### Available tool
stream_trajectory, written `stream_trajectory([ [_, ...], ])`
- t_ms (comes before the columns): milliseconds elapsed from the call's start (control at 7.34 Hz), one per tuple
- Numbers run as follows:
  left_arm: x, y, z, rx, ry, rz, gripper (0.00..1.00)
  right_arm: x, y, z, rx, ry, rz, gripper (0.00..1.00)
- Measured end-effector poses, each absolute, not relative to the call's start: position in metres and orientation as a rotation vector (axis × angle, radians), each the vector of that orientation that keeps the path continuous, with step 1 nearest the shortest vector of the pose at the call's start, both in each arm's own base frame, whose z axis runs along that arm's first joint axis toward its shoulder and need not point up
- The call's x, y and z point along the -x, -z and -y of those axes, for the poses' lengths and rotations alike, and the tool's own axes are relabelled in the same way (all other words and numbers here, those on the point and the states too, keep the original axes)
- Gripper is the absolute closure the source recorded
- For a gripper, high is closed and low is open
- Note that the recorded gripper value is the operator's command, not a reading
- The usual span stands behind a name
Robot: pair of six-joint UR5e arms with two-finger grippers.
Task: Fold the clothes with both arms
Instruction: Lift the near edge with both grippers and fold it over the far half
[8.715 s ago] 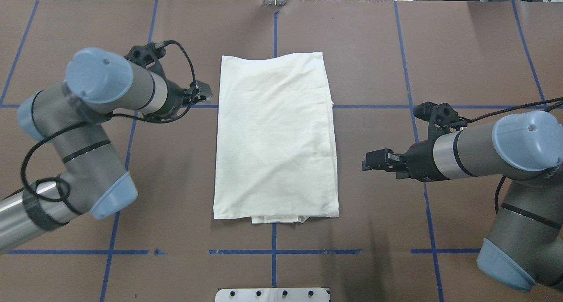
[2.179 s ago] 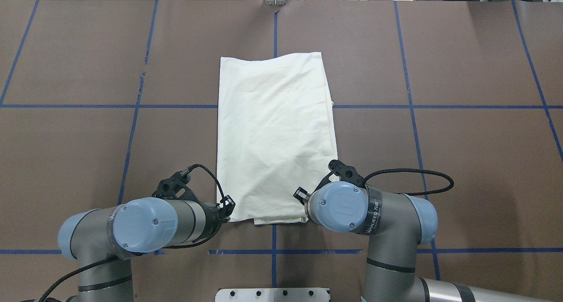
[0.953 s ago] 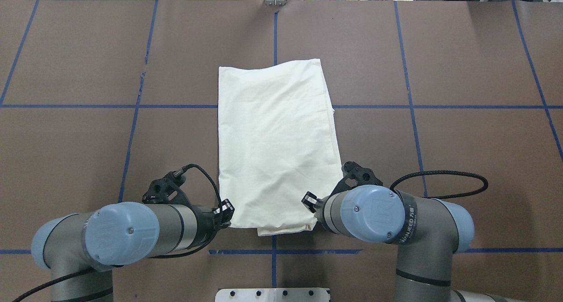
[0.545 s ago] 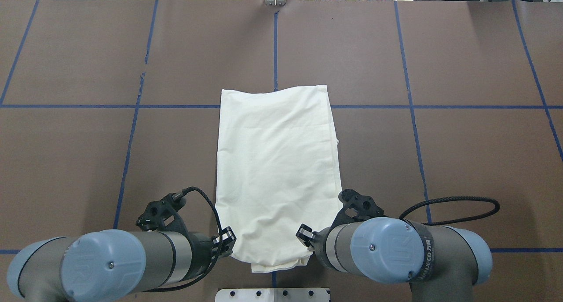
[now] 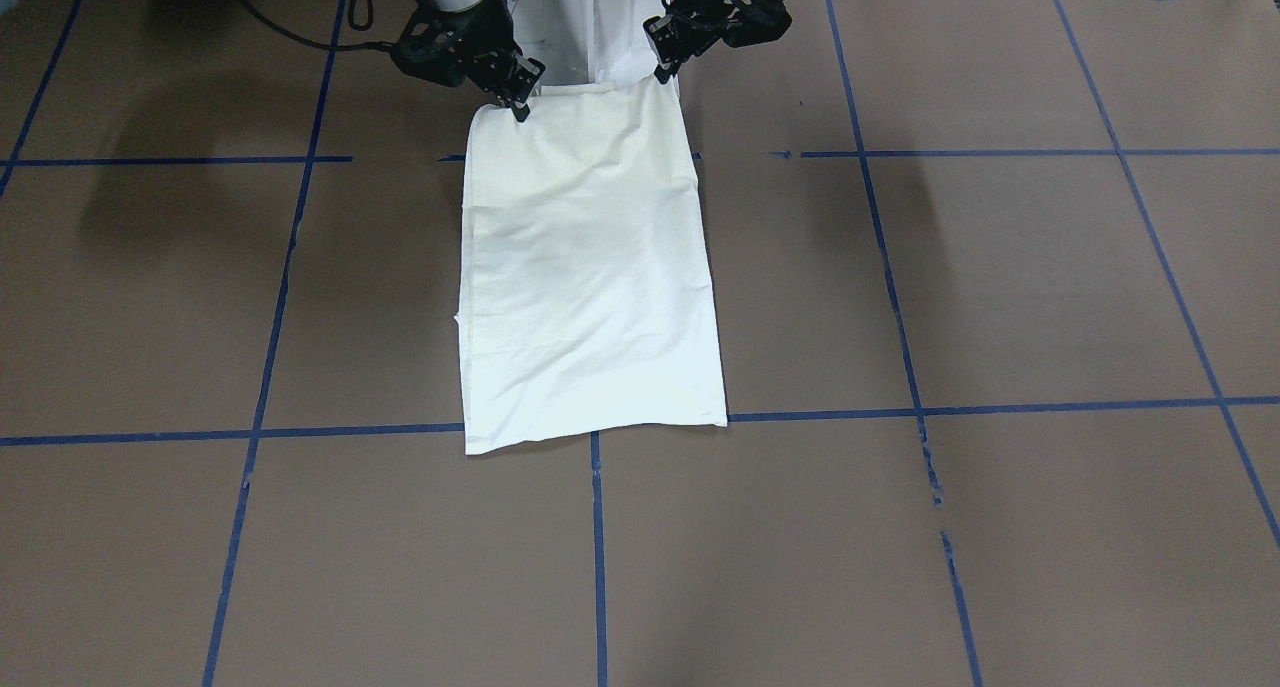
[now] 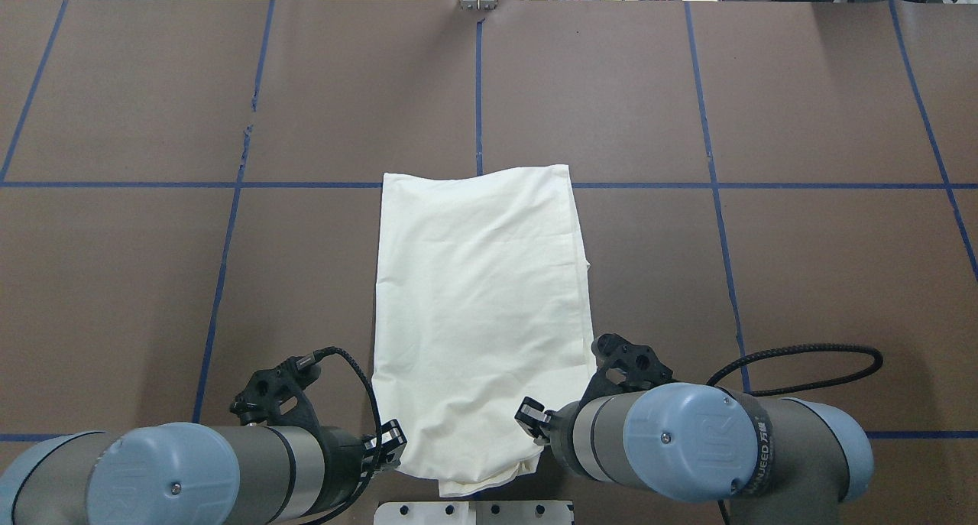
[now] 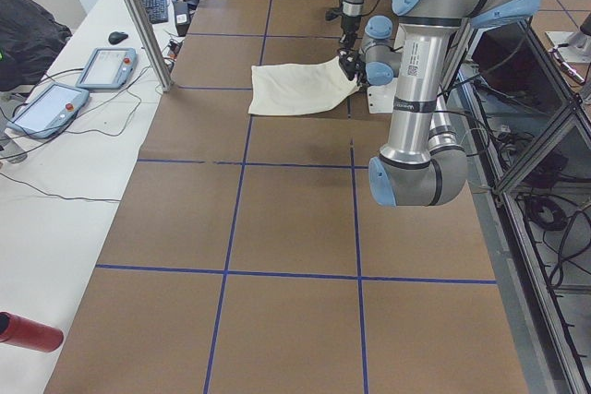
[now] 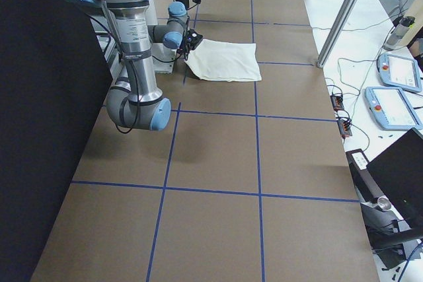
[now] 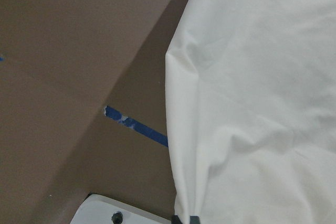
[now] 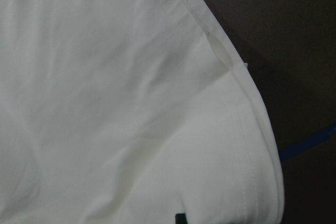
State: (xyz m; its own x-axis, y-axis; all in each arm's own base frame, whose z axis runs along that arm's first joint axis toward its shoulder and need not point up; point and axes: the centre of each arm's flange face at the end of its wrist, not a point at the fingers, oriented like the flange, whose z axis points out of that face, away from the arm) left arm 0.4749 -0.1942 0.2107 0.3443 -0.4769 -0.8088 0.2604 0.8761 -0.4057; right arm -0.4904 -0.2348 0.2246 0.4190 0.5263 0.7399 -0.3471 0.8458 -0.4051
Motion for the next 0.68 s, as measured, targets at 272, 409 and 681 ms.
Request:
stream_trajectory([
  [272, -0.471, -0.198, 0.258, 0.127, 0.5, -1.151, 1.0, 0.478, -0.226, 0.287, 0.181, -0.59, 0.994, 1.0],
  [409, -0.474, -0.192, 0.3, 0.089, 0.512, -1.149, 1.0, 0.48, -0.226, 0.32, 0.18, -0.607, 0.985, 1.0],
  [681, -0.477, -0.194, 0.379, 0.006, 0.544, -1.119, 1.0, 0.485, -0.231, 0.393, 0.187, -0.645, 0.994, 1.0],
])
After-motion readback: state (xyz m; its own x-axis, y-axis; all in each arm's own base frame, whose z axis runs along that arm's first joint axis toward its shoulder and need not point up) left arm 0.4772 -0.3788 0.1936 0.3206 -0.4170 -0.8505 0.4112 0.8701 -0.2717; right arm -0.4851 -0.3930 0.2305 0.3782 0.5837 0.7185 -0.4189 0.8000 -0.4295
